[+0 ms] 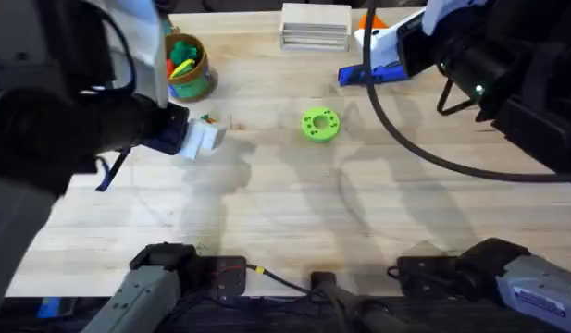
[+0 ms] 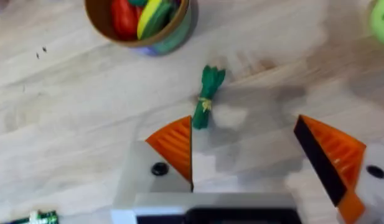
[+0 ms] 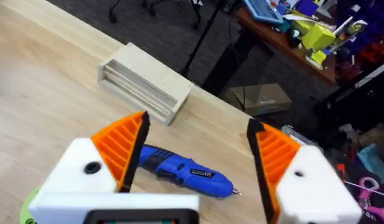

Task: Pick up the gripper from the table and insert it into the empty holder that is missing its gripper. Then pick up a screw, insert it into the mounting hole, and use the screwdriver to tighten it. Finally, clean up the table by picking up the vegetable and placing it into the bucket.

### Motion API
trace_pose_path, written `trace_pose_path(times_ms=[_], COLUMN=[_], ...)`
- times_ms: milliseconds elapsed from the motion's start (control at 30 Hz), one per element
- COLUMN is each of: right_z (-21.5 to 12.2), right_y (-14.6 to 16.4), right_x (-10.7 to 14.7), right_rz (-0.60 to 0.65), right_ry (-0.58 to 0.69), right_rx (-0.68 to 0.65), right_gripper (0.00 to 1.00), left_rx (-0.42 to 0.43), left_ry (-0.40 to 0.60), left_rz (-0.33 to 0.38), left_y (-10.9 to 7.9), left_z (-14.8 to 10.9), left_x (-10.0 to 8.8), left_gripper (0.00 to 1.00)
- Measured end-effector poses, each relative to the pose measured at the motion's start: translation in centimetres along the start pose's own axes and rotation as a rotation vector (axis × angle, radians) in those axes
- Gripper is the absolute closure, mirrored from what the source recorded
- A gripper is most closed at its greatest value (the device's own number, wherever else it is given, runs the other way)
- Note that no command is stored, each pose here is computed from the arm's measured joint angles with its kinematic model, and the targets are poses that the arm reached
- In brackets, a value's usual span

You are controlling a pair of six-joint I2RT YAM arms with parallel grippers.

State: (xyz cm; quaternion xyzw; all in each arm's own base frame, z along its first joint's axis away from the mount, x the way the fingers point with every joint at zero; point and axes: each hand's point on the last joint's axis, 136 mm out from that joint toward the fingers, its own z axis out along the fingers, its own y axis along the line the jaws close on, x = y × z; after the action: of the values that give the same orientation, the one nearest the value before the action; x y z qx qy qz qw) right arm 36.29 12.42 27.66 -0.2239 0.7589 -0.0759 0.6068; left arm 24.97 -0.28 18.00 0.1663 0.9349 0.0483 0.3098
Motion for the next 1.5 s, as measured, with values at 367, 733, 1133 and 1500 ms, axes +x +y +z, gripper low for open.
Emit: trace_pose_path(times_ms=[367,733,1133,1500], right_z=[0.0,0.0,0.0,0.0], right_y=[0.0,0.0,0.0,0.0], right_x=[0.0,0.0,0.0,0.0], right_rz=[0.000,0.003,0.003,0.003], right_ry=[0.001,0.002,0.001,0.002], right_rx=[0.000,-0.001,-0.001,-0.001], right_gripper=[0.012,0.010,0.010,0.011], left_rx=[0.050,0.001,0.068,0.107], left_ry=[0.272,0.252,0.343,0.364], left_rz=[0.004,-0.055,-0.047,-0.045], left_y=[-0.2,2.5,1.7,1.1], left_z=[6.0,10.3,13.8,15.3], left_x=[3.1,2.0,4.0,4.5], left_gripper=[0.008,0.008,0.008,0.042])
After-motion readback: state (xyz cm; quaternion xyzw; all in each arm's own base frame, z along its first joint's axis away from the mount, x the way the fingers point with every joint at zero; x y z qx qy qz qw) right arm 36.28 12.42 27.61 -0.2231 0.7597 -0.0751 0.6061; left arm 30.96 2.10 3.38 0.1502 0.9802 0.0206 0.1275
